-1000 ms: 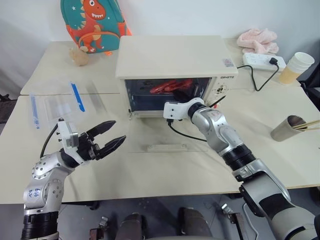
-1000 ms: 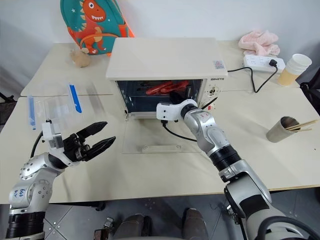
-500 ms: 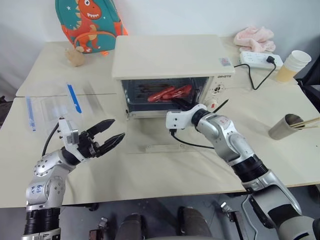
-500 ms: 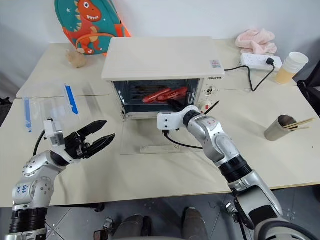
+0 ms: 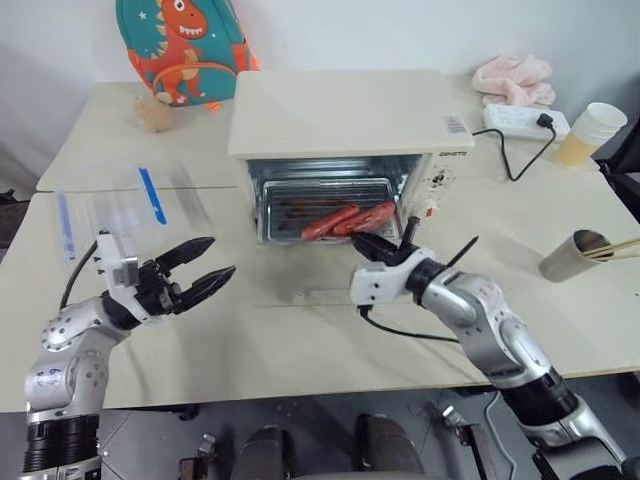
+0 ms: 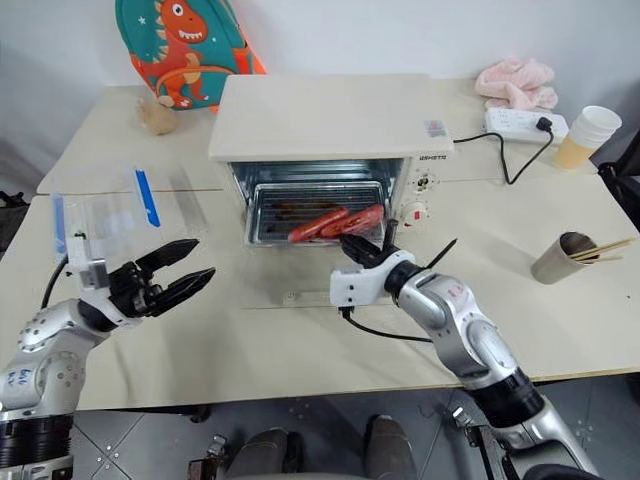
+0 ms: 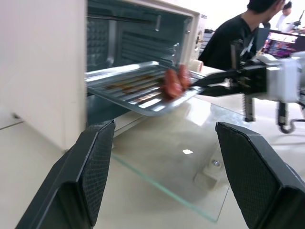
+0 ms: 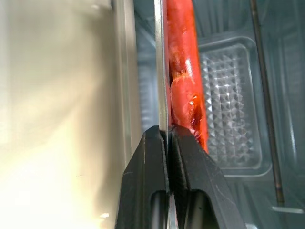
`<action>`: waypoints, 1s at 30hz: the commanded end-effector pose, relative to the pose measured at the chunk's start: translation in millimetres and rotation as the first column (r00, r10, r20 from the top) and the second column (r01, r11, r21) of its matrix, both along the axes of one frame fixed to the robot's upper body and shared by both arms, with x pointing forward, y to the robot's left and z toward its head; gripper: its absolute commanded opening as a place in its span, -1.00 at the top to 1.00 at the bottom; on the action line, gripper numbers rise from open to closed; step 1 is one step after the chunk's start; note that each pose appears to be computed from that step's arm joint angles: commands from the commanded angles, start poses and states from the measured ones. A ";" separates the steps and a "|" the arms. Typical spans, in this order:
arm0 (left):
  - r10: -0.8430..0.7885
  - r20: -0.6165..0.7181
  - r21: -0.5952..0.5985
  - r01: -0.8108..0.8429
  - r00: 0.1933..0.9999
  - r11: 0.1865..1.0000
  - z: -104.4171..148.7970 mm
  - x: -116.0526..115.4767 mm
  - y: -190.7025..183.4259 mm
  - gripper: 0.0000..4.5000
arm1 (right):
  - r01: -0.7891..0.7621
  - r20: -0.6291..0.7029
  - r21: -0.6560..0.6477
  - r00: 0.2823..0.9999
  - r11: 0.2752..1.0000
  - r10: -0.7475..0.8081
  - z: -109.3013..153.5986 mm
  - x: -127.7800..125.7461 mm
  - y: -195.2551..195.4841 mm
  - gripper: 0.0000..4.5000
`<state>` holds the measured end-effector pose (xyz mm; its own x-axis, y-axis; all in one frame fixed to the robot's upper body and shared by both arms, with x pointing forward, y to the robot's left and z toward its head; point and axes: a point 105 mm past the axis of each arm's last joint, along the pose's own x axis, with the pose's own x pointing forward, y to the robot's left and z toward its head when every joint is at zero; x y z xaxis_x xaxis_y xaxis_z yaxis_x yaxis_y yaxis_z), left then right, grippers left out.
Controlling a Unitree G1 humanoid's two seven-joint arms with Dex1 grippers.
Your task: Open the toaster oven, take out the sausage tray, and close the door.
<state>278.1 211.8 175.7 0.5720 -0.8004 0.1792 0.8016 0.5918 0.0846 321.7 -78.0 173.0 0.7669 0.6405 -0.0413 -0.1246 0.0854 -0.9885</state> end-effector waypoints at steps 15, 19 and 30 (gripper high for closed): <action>-0.111 -0.443 -0.176 0.035 0.889 0.984 -8.5 0.3 -1.6 -0.99 | -0.096 0.111 -0.008 0.989 0.995 0.096 8.9 -46.8 -16.7 1.00; -0.233 -0.629 -0.289 0.055 0.742 0.956 -9.3 2.5 -22.3 -0.99 | -0.147 0.112 -0.022 0.982 0.989 0.149 7.4 -56.6 -11.6 1.00; -0.420 -0.701 -0.460 0.084 0.577 0.884 0.1 6.4 -67.8 -0.99 | -0.204 0.118 -0.069 0.970 0.977 0.211 8.0 -56.7 -5.2 1.00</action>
<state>281.3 145.0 170.8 0.3915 -0.9194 0.0368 0.5940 0.2220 -0.7732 269.0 -86.3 168.6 0.6405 0.7669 -0.0406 -0.0522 -0.0093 -0.9986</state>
